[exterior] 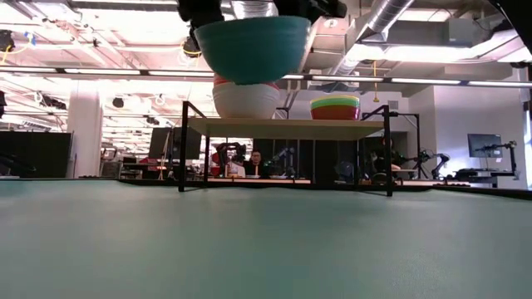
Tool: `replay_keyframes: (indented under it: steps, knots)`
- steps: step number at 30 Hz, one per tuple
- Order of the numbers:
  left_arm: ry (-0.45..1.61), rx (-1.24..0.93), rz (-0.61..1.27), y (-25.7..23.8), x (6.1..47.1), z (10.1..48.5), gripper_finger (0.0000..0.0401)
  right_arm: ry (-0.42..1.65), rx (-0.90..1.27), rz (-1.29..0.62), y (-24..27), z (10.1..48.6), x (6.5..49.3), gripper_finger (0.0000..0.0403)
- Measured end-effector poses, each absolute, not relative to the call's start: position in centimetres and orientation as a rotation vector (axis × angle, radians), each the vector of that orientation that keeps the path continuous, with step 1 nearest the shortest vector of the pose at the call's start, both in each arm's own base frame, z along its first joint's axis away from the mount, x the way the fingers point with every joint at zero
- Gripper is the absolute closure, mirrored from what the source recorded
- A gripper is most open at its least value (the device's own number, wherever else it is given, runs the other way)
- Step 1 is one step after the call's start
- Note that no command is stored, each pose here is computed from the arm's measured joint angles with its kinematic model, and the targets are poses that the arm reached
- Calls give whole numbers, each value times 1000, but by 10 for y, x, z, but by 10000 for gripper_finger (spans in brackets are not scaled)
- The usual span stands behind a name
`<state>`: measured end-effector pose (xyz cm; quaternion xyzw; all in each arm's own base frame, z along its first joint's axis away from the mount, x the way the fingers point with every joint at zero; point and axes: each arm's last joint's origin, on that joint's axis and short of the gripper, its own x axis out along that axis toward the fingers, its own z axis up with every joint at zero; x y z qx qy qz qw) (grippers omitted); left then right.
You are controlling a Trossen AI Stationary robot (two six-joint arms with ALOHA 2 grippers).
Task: Place and stack bowls onto a shelf
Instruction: Stack the large green bowl on top of the large orange bowl on the shelf
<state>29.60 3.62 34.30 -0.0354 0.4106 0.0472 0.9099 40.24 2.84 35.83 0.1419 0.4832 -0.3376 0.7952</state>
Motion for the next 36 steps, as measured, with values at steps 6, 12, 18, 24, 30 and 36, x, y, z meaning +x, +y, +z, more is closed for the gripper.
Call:
replay_keyframes:
  steps: [6, 12, 18, 24, 30, 36]
  knots:
    - [838, -46, 144, 40, 293, 346, 382, 1021, 309, -722, 34, 360, 402, 364]
    - [826, -46, 191, 47, 291, 354, 399, 999, 340, -729, 33, 365, 400, 336]
    - [774, 72, 306, 67, 283, 389, 401, 853, 397, -725, 30, 406, 373, 255]
    - [650, 114, 489, 104, 264, 436, 400, 612, 390, -823, 28, 452, 331, 173]
    - [606, 8, 706, 160, 245, 443, 400, 510, 396, -864, 22, 472, 308, 155]
    - [653, -123, 757, 197, 247, 422, 400, 514, 391, -875, 20, 472, 308, 154]
